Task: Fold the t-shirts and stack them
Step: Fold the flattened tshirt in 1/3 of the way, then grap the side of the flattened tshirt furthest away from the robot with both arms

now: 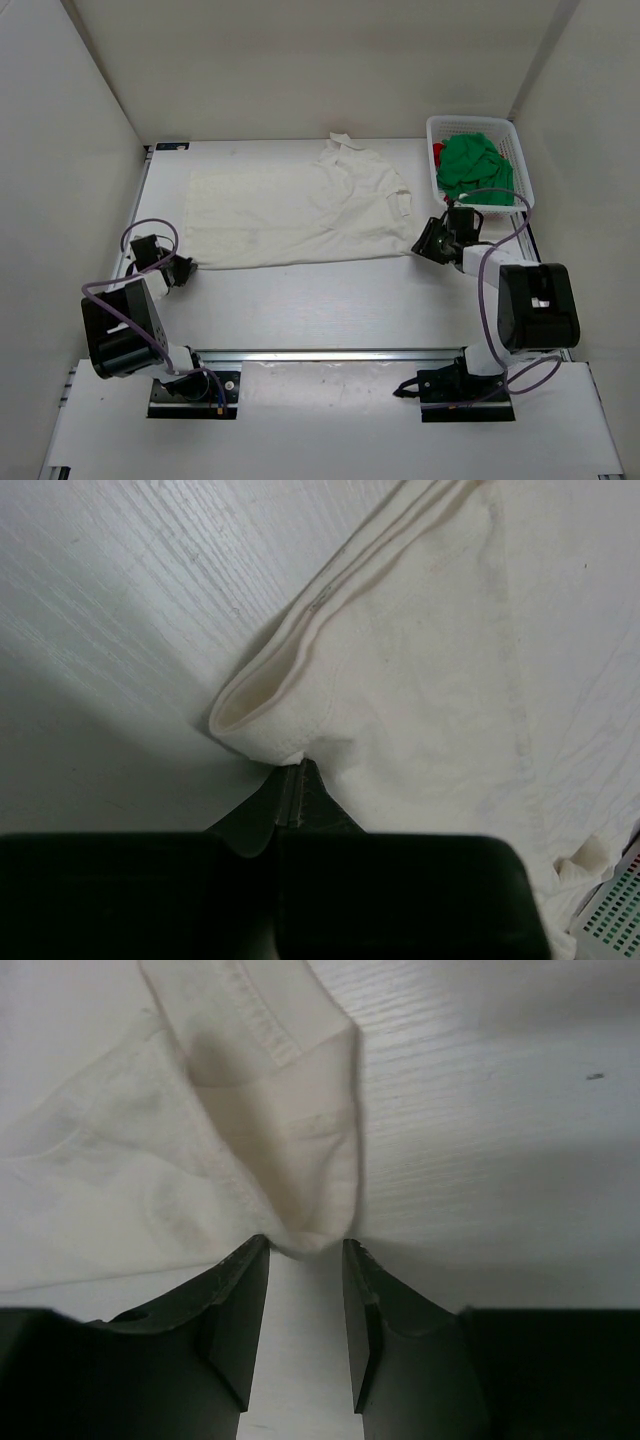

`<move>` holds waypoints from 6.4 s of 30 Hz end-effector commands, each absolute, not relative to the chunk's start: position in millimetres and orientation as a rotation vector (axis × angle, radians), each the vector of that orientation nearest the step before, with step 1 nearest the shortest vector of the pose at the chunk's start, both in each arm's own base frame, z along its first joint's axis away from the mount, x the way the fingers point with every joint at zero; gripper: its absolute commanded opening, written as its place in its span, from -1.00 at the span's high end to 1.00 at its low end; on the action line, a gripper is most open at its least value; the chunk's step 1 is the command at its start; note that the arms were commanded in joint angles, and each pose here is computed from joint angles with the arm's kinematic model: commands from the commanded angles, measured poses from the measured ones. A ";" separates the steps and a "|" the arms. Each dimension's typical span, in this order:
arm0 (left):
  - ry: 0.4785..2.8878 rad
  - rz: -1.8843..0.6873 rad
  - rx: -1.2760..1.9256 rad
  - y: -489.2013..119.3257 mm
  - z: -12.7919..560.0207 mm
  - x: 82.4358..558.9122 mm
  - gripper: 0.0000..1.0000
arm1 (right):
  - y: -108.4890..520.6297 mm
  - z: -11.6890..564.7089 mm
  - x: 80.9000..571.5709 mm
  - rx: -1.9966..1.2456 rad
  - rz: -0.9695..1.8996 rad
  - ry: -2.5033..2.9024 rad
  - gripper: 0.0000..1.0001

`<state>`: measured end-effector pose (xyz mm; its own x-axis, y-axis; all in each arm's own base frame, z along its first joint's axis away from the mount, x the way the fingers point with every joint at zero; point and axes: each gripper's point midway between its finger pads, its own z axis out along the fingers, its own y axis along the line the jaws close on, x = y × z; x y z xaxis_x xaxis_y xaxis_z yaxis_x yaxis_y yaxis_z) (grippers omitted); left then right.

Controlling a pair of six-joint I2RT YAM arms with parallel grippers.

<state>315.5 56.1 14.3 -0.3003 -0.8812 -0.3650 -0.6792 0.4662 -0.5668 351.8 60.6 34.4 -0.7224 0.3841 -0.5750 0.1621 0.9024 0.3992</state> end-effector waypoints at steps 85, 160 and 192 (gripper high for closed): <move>2.184 -0.546 -0.216 -144.2 72.7 278.7 0.16 | 224.1 73.3 407.2 -0.257 0.291 2.482 0.37; 2.209 -0.707 -0.158 -191.5 84.0 289.1 0.30 | 226.1 80.2 335.4 -0.167 0.632 2.369 0.49; 2.234 -0.576 -0.284 -157.5 116.0 342.6 0.48 | 208.3 119.1 322.2 -0.192 0.659 2.306 0.63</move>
